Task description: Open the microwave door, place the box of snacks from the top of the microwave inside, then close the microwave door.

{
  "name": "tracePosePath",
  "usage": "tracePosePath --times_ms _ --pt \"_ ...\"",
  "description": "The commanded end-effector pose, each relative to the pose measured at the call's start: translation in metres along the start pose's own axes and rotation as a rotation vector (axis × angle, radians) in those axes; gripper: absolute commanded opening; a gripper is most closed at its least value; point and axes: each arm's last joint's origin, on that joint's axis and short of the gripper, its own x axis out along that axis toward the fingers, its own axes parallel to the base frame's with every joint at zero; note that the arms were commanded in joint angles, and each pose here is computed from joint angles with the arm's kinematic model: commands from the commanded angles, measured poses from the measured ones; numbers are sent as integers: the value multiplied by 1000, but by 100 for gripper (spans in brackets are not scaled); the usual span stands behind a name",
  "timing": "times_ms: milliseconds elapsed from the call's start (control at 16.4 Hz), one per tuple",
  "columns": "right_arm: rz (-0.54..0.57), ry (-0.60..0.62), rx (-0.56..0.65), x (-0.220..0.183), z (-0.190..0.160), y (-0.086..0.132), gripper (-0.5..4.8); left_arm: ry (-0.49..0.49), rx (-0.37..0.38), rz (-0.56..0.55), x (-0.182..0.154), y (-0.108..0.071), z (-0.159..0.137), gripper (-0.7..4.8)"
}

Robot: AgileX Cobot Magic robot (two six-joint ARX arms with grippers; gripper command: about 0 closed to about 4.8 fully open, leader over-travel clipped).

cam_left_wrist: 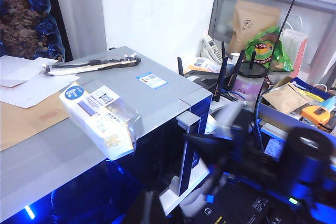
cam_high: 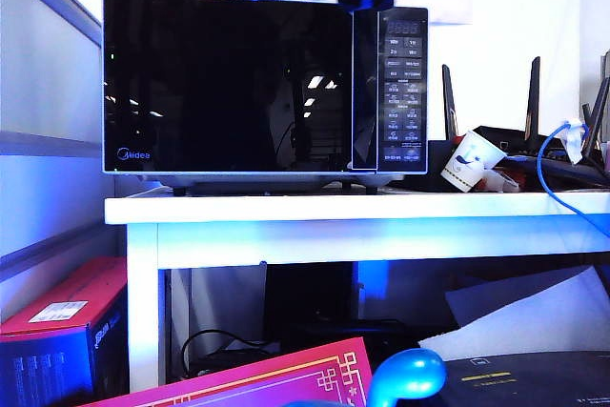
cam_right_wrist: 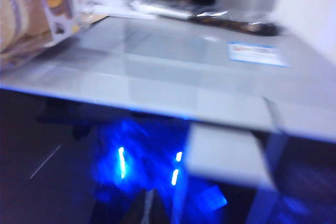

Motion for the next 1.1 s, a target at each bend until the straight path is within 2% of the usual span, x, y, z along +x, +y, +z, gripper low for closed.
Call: tracePosePath --times_ms 61,304,365,487,792,974,1096 --pt "-48 -49 17 -15 -11 -3 -5 -9 6 2 0 0 1 -6" --pt "-98 -93 95 -30 -54 -5 -5 -10 6 2 0 0 1 -6" --pt "-98 -83 97 -31 -58 -5 40 -10 6 2 0 0 1 -6" --pt "-97 -77 107 -30 -59 -4 327 -10 6 2 0 0 1 -6" --pt "-101 -166 128 -19 -70 -3 333 -9 5 1 0 0 1 -6" --pt "-111 -160 127 -8 -81 -3 323 -9 5 -1 0 0 1 -6" --pt "-119 -174 130 1 -77 -5 323 -9 5 -1 0 0 1 -6"
